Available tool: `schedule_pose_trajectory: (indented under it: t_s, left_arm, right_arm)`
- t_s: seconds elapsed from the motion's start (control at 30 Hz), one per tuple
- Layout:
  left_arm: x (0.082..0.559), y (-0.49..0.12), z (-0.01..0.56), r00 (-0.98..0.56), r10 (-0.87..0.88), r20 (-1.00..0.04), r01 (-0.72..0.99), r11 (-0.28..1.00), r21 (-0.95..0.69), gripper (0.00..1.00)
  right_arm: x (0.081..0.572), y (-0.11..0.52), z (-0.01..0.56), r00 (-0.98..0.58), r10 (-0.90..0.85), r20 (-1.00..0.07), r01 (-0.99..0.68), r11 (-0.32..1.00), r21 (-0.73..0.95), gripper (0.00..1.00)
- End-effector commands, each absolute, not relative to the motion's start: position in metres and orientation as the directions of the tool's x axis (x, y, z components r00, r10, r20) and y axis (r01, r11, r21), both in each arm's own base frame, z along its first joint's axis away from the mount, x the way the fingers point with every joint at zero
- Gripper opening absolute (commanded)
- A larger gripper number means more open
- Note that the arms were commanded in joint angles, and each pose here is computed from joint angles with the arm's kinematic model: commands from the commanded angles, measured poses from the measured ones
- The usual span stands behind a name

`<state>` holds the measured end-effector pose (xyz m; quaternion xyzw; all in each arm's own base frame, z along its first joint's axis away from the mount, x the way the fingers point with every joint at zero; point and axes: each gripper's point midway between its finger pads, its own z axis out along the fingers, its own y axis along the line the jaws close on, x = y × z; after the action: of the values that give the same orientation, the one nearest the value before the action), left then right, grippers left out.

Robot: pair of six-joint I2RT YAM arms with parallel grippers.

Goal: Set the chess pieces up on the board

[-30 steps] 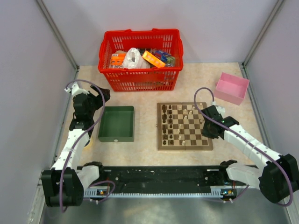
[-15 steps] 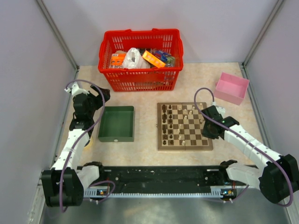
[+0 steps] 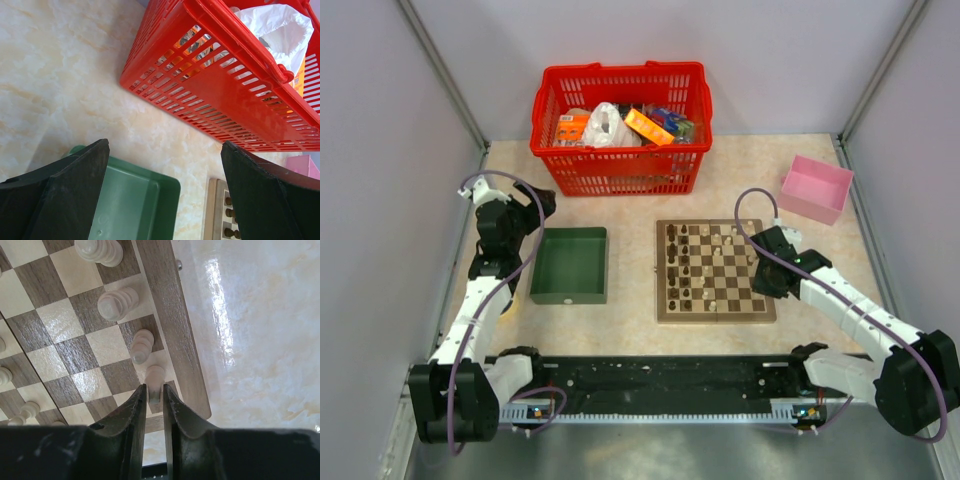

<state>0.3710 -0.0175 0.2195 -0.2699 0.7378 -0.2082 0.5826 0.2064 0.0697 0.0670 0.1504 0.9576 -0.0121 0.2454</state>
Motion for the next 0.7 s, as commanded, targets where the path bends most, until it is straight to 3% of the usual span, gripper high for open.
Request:
schedule_pose_trajectory:
  t_s: [0.0, 0.67]
  left_arm:
    - [0.3768, -0.0164, 0.2334, -0.13, -0.647, -0.751, -0.12, 0.762, -0.636, 0.99]
    - [0.3779, -0.0172, 0.2335, -0.134, -0.648, -0.75, -0.117, 0.762, -0.637, 0.99]
  right_arm:
    - [0.2178, 0.0694, 0.0725, -0.808, 0.291, -0.511, 0.301, 0.951, 0.067, 0.16]
    - [0.2184, 0.0636, 0.074, -0.807, 0.284, -0.518, 0.312, 0.95, 0.036, 0.08]
